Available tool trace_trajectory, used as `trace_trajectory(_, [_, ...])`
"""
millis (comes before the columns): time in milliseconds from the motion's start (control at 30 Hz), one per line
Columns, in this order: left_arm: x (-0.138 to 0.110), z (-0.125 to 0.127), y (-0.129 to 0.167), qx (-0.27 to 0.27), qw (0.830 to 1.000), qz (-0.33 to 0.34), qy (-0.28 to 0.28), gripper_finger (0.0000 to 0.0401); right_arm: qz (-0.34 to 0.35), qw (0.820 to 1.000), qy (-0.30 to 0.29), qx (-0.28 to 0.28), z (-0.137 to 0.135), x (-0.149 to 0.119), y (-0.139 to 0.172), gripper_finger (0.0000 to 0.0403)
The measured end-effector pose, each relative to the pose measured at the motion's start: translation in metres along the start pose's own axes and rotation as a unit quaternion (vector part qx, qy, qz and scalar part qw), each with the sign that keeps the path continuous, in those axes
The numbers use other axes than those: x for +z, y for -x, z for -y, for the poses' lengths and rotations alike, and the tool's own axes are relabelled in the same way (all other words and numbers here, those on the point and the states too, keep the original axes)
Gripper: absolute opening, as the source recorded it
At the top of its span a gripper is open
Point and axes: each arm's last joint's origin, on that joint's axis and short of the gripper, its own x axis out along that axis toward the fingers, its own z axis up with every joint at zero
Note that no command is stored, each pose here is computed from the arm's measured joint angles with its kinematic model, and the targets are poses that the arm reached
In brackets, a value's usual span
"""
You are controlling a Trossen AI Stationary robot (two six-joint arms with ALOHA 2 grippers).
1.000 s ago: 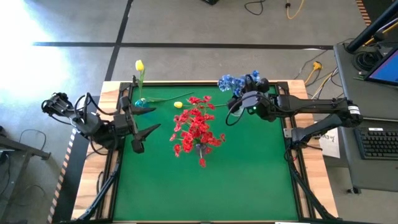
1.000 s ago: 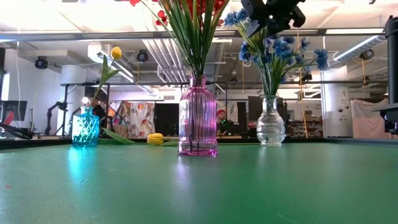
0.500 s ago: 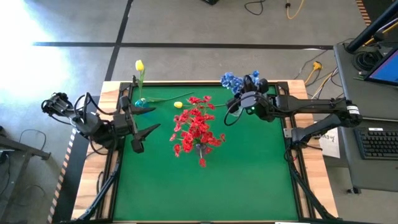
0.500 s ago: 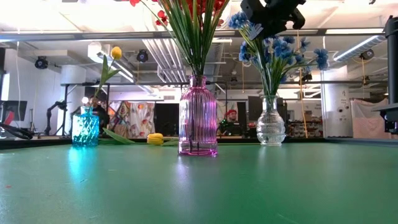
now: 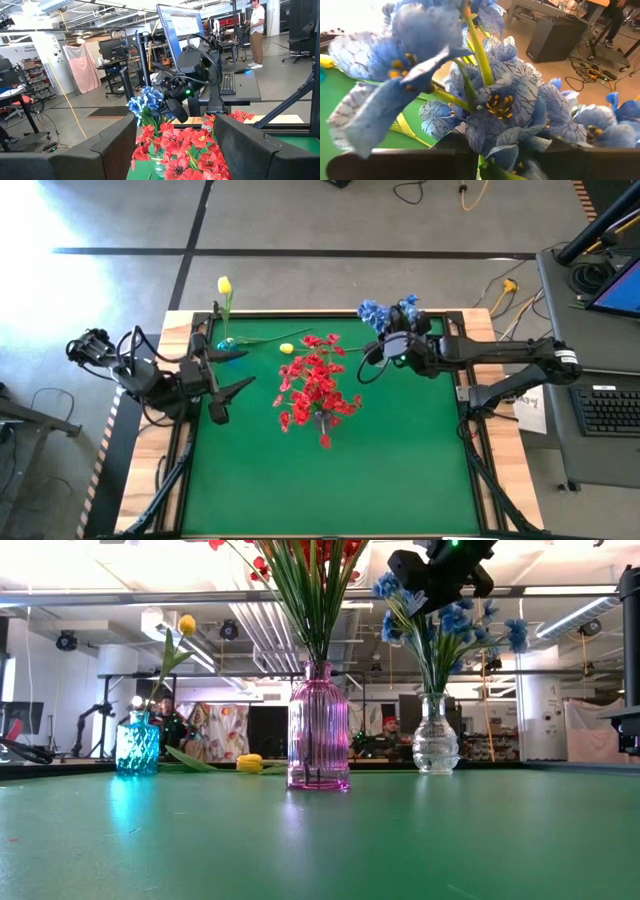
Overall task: Sort flowers into vase by color
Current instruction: Put the blue flowers into the transparent vase, then put the right yellow flower into the blue vase
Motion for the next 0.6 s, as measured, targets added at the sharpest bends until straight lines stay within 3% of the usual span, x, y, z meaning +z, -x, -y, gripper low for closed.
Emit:
trace_trajectory(267, [0.000,0.000,0.000,-0.001,1.000,-0.002,-0.002,0.0249,-0.002,1.000,-0.006,-0.001,-0.002,-0.011,-0.005,0.0093])
trace_trajectory(600, [-0.001,0.000,0.000,-0.001,1.000,-0.003,-0.003,0.0249,-0.004,1.000,-0.017,-0.002,-0.002,-0.012,-0.005,0.0174])
